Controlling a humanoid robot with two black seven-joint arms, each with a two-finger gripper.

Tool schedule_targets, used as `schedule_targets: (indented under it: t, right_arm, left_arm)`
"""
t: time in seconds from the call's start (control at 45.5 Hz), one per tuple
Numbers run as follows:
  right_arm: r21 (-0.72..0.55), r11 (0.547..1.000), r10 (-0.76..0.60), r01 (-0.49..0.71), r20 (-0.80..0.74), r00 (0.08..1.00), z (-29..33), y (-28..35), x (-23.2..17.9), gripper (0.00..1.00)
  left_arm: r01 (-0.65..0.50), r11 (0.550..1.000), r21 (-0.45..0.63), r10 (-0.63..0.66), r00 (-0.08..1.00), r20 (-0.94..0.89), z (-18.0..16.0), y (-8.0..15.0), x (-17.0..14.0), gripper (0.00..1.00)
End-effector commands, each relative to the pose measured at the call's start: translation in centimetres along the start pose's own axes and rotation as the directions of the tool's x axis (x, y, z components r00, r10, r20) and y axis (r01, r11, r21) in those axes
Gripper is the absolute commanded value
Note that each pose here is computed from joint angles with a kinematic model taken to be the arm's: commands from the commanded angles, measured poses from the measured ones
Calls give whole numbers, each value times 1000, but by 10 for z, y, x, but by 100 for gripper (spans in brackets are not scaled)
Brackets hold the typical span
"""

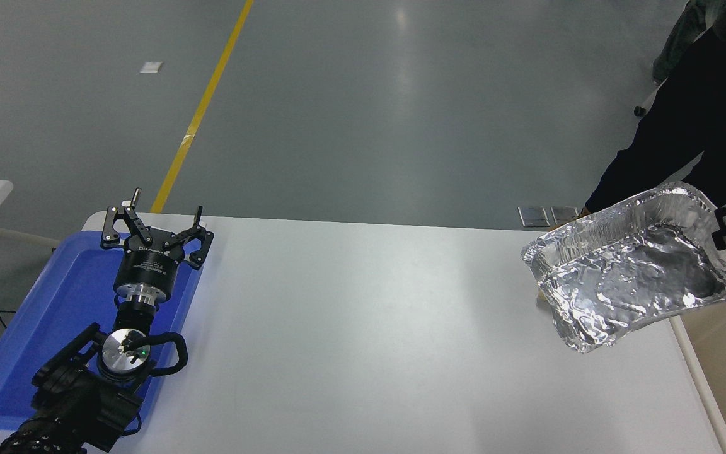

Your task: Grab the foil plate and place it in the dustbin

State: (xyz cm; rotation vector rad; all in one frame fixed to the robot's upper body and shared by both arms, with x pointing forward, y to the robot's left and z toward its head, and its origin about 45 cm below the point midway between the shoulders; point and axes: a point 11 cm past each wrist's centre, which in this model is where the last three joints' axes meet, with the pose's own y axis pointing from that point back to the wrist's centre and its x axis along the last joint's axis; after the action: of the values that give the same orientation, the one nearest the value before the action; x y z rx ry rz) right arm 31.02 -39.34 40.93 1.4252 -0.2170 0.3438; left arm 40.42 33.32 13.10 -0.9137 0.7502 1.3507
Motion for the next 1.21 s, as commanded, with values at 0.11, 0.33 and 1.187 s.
schedule_targets:
  t: [0.11, 0.33, 1.187]
  right_arm:
    - [-37, 999, 6, -5, 11, 1000, 9, 6, 1, 0]
    - [-113, 993, 18, -15, 23, 1000, 34, 8, 1, 0]
    - [-227, 972, 84, -60, 96, 992, 165, -79, -45, 0]
  left_arm:
    - [0, 1000, -2, 0, 1000, -1, 0, 0, 0, 100]
    - [0, 1000, -1, 0, 1000, -1, 0, 0, 0, 100]
    - [-4, 1000, -4, 4, 1000, -1, 1, 0, 1, 100]
